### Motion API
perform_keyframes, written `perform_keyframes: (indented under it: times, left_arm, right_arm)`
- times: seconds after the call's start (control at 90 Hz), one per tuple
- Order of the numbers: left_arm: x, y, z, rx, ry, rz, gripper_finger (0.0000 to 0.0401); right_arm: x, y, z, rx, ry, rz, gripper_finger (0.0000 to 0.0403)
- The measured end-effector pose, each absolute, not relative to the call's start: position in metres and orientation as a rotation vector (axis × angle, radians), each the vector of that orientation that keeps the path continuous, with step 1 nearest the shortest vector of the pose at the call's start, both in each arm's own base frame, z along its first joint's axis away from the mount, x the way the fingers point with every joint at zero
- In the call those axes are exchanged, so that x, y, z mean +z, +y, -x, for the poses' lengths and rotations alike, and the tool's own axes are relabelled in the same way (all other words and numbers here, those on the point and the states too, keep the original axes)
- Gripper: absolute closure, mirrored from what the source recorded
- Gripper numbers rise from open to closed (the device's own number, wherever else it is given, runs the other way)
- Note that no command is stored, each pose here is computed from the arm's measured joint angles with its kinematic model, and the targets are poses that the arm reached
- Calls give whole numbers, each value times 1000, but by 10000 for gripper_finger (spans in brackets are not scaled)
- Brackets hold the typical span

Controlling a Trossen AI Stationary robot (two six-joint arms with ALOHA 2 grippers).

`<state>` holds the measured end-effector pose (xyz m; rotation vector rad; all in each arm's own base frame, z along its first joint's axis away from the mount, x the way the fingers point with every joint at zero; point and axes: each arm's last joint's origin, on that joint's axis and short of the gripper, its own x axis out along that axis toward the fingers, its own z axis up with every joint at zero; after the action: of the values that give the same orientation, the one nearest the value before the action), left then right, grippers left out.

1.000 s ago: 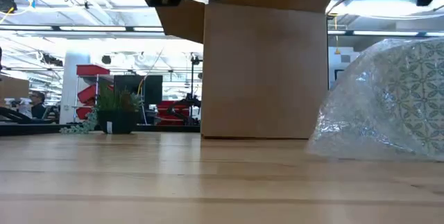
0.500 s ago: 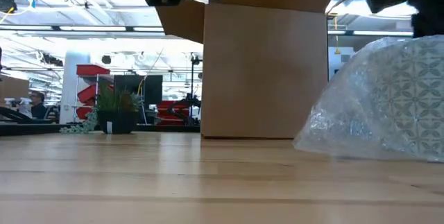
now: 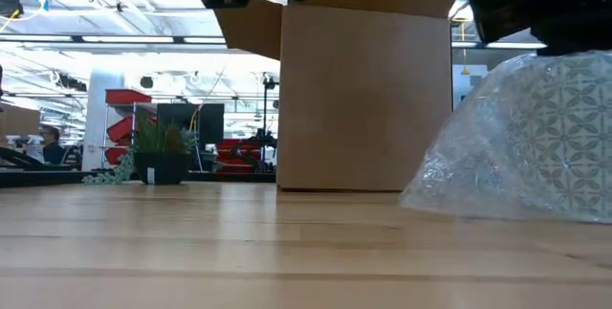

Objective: Wrap mug
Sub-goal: Wrap the white mug with bubble wrap

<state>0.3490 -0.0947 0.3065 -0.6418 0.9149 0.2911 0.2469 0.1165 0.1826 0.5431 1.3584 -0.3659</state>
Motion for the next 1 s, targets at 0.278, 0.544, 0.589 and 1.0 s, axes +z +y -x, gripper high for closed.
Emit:
perform_keyframes:
  times: [0.278, 0.544, 0.589, 1.0]
  left_arm:
    - [306, -94, -349, 302, 912, 635, 401]
    - [307, -94, -349, 302, 907, 638, 401]
    - [307, -94, -349, 302, 907, 638, 401]
    - [306, -94, -349, 306, 913, 637, 401]
  right_arm:
    - [195, 114, -255, -364, 1373, -519, 403]
    - [261, 110, -247, -343, 1340, -507, 403]
    - [266, 110, -247, -368, 1331, -551, 403]
    - [196, 115, -263, -505, 1529, -447, 403]
